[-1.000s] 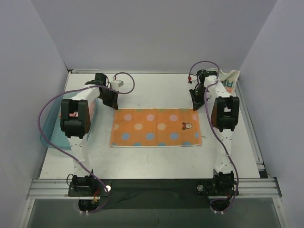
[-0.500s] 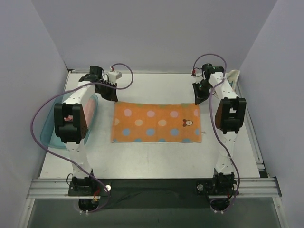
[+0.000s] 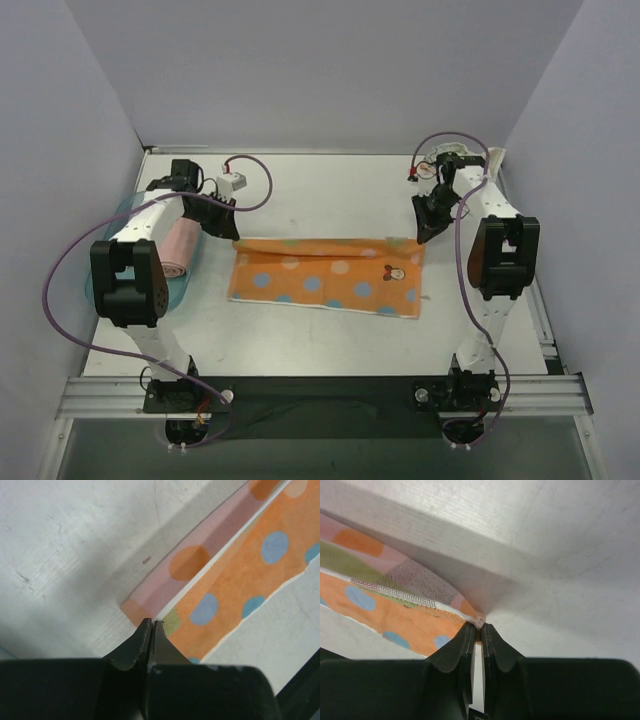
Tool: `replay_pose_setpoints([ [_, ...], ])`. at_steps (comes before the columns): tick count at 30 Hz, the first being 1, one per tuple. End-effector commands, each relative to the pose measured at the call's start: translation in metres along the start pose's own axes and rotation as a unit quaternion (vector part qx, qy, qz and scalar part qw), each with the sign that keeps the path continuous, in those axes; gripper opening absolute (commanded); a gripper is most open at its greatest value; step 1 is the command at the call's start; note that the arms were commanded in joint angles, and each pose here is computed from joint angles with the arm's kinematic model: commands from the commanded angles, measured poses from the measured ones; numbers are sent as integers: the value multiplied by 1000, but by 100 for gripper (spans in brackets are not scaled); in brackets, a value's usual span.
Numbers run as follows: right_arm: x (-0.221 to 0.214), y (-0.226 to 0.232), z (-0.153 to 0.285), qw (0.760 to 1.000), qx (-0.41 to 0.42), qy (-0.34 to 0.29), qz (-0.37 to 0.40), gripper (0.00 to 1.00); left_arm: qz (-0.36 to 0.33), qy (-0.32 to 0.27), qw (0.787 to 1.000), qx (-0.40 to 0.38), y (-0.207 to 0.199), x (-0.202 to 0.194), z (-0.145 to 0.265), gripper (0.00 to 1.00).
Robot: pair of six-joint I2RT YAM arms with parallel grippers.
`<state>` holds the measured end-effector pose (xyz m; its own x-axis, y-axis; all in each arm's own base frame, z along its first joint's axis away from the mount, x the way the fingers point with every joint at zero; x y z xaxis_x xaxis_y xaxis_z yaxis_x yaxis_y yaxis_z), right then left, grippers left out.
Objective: Roll the towels
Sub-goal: Fold the towel
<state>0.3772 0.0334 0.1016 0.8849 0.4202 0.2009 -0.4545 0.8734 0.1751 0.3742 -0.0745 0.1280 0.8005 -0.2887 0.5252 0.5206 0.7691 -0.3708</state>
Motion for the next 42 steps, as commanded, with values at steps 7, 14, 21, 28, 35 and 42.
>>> replay_pose_setpoints([
  [7, -47, 32, 0, 997, 63, 39, 8, 0, -7, 18, 1000, -15, -9, -41, 21, 0],
  [14, -41, 28, -35, 995, 41, 91, 0, 0, 55, 57, 997, -12, 9, -58, -13, 0],
  [21, 13, -19, -27, 998, -35, 46, -2, 0, 70, 39, 997, 3, 23, -38, -29, 0],
  [28, 61, -52, 5, 995, -101, -13, 10, 0, 62, -12, 998, 27, 41, 20, -23, 0],
  [35, 41, -18, 51, 996, -66, -51, 43, 0, 24, -25, 999, 29, 18, 25, 13, 0],
  [42, -19, 16, 17, 997, -3, 44, 69, 0, 34, 30, 999, 5, -9, -29, 3, 0],
])
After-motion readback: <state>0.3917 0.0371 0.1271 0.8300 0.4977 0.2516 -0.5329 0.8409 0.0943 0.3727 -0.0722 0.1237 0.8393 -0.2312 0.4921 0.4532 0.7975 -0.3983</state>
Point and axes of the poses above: each gripper's point midway between its finger pads, its own z axis back along the fingers, its own y axis along the line the jaws close on, x = y × z, the point moved 3 cm from there along z, back along the fingers, and after that the axes turned 8 degrees about z, right-handed, at the moved point
